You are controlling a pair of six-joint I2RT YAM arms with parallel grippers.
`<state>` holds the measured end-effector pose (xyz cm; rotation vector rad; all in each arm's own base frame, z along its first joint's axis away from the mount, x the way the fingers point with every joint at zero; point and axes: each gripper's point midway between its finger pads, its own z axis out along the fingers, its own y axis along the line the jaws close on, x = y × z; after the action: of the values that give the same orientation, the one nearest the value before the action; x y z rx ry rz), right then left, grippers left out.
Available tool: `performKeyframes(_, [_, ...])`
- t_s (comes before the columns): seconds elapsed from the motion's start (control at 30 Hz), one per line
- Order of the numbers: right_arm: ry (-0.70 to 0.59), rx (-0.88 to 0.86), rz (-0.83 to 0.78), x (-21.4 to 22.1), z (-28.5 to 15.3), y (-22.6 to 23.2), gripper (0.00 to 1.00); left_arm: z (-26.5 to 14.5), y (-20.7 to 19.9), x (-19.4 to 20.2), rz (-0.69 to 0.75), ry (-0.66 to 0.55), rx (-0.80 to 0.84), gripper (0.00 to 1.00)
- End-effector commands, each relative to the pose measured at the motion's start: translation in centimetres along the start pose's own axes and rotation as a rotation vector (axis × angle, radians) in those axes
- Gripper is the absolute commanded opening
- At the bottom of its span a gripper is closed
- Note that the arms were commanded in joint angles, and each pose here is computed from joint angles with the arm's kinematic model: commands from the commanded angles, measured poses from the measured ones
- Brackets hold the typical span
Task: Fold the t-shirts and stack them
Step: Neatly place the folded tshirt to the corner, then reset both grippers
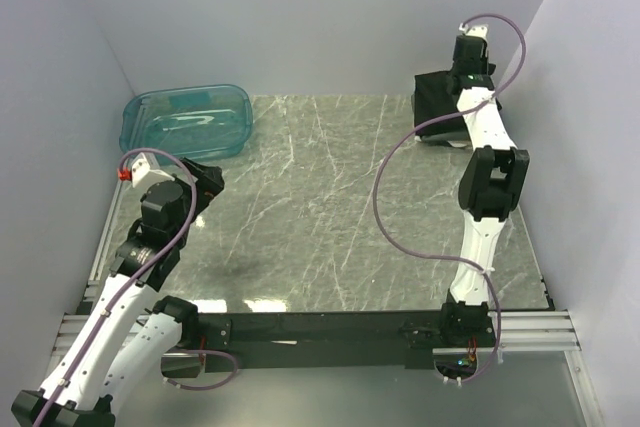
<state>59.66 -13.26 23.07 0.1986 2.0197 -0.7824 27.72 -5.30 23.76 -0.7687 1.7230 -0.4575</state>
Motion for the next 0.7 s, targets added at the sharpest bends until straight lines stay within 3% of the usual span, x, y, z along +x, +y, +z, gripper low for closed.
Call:
performKeyframes(0.0, [-0.006, -0.070, 0.087, 0.3, 2.0, 0.4, 0.00, -0.1, -0.4, -0.9, 0.007, -0.033, 0.002, 0.99])
performKeyframes(0.1, [0.024, -0.083, 0.113, 1.7, 3.5, 0.6, 0.02, 0.0, -0.2, -0.8, 0.010, -0.029, -0.005, 0.99])
performKeyframes(0.2, [0.044, -0.100, 0.122, 2.7, 4.5, 1.0, 0.14, 0.0, -0.2, -0.9, 0.008, -0.034, -0.004, 0.99])
performKeyframes(0.23, [0.054, -0.091, 0.129, 3.2, 5.1, 0.8, 0.29, 0.1, -0.1, -0.8, 0.010, -0.033, -0.008, 0.99])
performKeyframes(0.3, [0.066, -0.082, 0.150, 3.8, 5.6, 0.6, 0.44, 0.1, -0.2, -0.8, 0.007, -0.033, -0.005, 1.00])
performKeyframes(0.33, [0.075, -0.063, 0.161, 4.1, 6.1, 0.1, 0.59, 0.2, -0.1, -0.7, 0.008, -0.032, -0.009, 0.99])
performKeyframes(0.43, [0.084, -0.011, 0.211, 4.3, 6.3, -1.3, 0.78, 0.3, -0.4, -0.8, 0.010, -0.029, -0.008, 0.99])
performKeyframes(0.5, [0.085, 0.006, 0.258, 4.2, 6.2, -2.2, 0.83, 0.3, -0.4, -0.8, 0.011, -0.026, -0.011, 0.99])
performKeyframes(0.67, [0.041, 0.029, 0.368, 2.0, 3.8, -4.6, 0.86, 0.3, -0.7, -0.9, 0.011, -0.018, -0.006, 0.99])
